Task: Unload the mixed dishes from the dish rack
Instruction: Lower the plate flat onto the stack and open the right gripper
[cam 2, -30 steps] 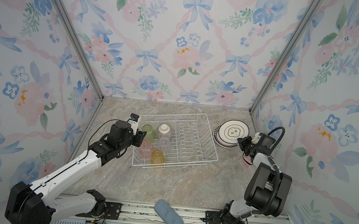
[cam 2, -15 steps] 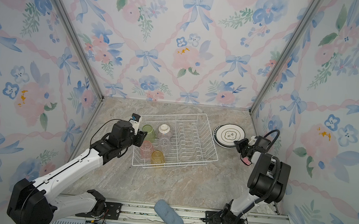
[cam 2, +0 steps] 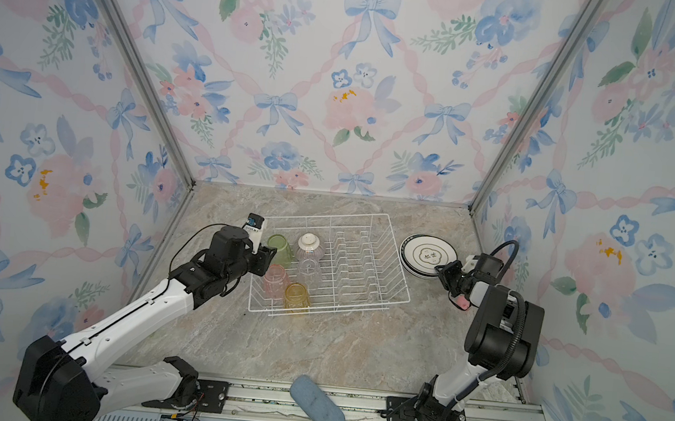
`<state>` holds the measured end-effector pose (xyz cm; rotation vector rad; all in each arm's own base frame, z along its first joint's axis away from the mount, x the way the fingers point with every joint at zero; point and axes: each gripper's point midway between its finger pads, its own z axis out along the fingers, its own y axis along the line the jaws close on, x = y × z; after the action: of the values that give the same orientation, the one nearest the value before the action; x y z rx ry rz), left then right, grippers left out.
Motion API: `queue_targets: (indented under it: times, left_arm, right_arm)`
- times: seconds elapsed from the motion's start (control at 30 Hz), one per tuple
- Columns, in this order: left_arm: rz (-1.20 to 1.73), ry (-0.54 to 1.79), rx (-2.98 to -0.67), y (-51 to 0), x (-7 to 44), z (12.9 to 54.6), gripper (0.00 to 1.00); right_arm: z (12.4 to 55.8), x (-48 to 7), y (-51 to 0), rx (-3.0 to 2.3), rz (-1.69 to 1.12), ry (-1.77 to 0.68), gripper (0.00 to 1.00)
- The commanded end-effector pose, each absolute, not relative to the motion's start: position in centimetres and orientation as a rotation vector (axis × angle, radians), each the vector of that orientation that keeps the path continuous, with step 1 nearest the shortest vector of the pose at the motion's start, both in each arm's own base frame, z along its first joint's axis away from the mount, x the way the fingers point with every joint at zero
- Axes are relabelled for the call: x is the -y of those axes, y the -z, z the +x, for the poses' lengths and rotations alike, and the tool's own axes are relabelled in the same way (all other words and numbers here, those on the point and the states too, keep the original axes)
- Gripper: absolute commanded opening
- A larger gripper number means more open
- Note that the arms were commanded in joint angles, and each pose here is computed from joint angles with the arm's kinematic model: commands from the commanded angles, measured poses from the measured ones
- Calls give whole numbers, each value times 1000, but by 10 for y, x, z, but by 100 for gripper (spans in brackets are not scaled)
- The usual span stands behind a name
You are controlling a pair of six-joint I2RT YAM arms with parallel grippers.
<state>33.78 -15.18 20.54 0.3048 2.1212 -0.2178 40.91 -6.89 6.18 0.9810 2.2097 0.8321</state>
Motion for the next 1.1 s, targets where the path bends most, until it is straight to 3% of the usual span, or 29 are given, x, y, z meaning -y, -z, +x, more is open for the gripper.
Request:
queue_targets:
  times: [0.0, 0.33, 0.8, 1.07]
  left_arm:
    - [318, 232, -2099, -217, 153, 339, 46]
    - [341, 236, -2103, -216, 157, 340, 46]
    - [408, 259, -2134, -207, 166, 336, 46]
    - [656, 189, -2110, -214, 213, 318, 51]
  right_arm:
    - [407, 70, -76, -2265, 898, -728, 26]
    - [392, 66, -87, -2374, 815, -560, 42]
    - [376, 63, -91, -2437, 776, -470, 49]
    - [355, 54, -153, -2379, 622, -370, 56]
